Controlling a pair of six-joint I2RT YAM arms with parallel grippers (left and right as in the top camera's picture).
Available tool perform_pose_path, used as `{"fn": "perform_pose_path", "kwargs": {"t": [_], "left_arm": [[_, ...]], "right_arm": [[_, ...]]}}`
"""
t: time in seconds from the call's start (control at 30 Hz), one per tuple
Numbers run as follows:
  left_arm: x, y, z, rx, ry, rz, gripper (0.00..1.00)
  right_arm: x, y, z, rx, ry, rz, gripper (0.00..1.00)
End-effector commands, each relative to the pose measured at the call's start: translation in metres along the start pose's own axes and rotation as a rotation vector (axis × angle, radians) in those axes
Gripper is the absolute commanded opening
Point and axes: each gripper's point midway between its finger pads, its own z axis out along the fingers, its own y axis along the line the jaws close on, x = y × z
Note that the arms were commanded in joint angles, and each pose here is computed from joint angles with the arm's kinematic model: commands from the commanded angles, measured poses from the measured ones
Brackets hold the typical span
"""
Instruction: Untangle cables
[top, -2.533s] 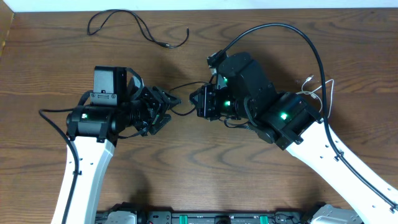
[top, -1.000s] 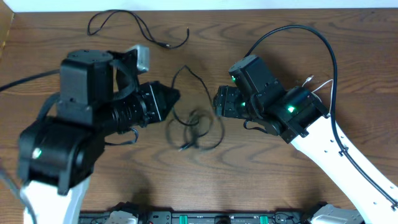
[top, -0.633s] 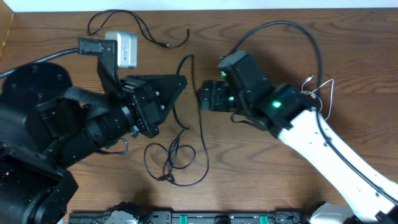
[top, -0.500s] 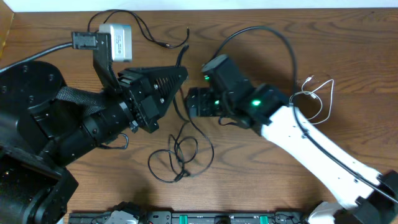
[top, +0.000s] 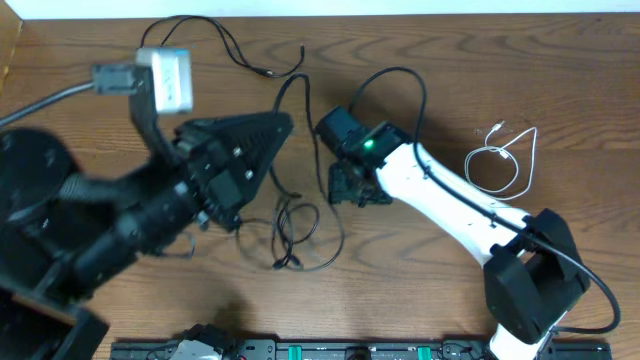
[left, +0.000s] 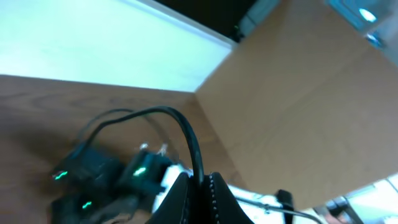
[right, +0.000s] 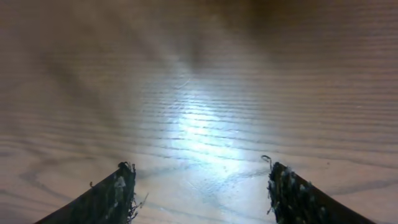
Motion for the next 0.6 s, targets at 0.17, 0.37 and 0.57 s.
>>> {"fn": "perform_pose_path", "kwargs": {"t": [0.17,0.37,0.57], "left_arm": [[-0.015,0.047,0.000,-0.254,-0.089,-0.027,0.07],[-0.016,0.045,0.016,-0.215,-0.060,-0.034,0.08],[-0.029,0.033,0.018,-0.163,-0.111,-0.047,0.07]], "right_arm": [[-0.013,0.004,-0.143,-0.308,-0.260,-0.049,0.79],[0.006,0.013,-0.180,-0.384,-0.328,-0.102,0.91],[0.017,0.039,-0.168,-0.409,-0.287,-0.108,0.93]]}}
